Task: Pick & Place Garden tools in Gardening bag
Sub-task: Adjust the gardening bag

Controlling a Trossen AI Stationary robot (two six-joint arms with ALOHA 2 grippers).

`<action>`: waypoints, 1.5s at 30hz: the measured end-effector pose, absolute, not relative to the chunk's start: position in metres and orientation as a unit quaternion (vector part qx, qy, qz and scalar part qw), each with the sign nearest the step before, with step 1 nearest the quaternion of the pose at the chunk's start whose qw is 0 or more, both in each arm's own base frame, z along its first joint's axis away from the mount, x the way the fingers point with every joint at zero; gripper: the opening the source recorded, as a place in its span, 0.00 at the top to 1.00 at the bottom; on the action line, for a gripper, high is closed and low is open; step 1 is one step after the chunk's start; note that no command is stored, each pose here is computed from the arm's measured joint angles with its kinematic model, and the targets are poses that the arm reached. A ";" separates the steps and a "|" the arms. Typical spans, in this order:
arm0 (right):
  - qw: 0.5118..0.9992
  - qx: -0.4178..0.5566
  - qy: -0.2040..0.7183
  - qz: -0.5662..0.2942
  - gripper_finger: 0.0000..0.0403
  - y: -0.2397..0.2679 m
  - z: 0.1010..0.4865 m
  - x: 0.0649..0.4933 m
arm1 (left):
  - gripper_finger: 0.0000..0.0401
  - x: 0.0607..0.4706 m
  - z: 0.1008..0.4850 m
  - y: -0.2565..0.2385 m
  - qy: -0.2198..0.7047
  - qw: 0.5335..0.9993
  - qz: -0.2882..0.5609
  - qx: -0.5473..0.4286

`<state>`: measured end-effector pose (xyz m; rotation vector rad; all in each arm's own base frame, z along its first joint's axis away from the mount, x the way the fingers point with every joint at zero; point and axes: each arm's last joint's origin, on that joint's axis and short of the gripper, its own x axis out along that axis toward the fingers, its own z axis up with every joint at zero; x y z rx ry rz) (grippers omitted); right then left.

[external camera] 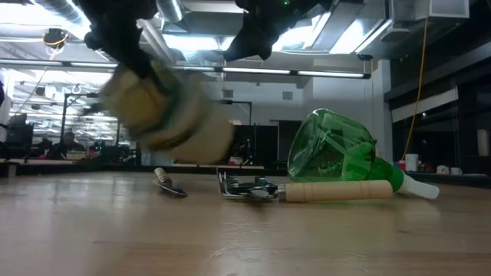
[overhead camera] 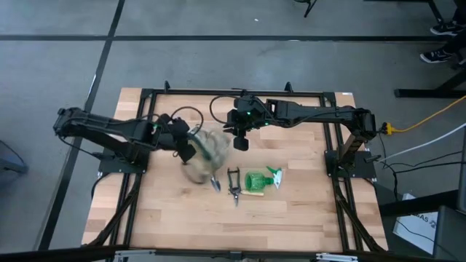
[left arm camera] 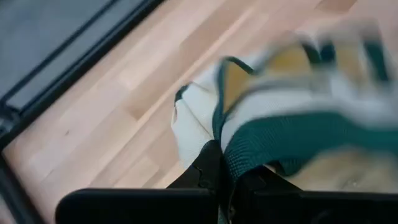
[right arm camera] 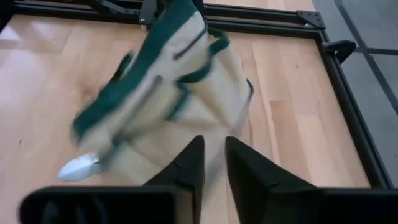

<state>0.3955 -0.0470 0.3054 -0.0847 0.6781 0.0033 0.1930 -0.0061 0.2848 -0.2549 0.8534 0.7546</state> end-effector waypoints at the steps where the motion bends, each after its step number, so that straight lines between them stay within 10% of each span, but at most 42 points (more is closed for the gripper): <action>1: 0.942 -0.045 0.332 0.004 0.78 -0.047 0.305 0.396 | 0.99 0.192 0.286 -0.004 0.412 0.830 0.356 -0.124; 11: 0.904 -0.066 0.397 0.148 0.60 -0.031 0.299 0.378 | 0.99 0.188 0.287 0.019 0.470 0.801 0.329 -0.171; 45: 0.879 -0.074 0.424 0.205 0.61 -0.016 0.294 0.372 | 0.82 0.190 0.262 0.124 0.489 0.758 0.286 -0.323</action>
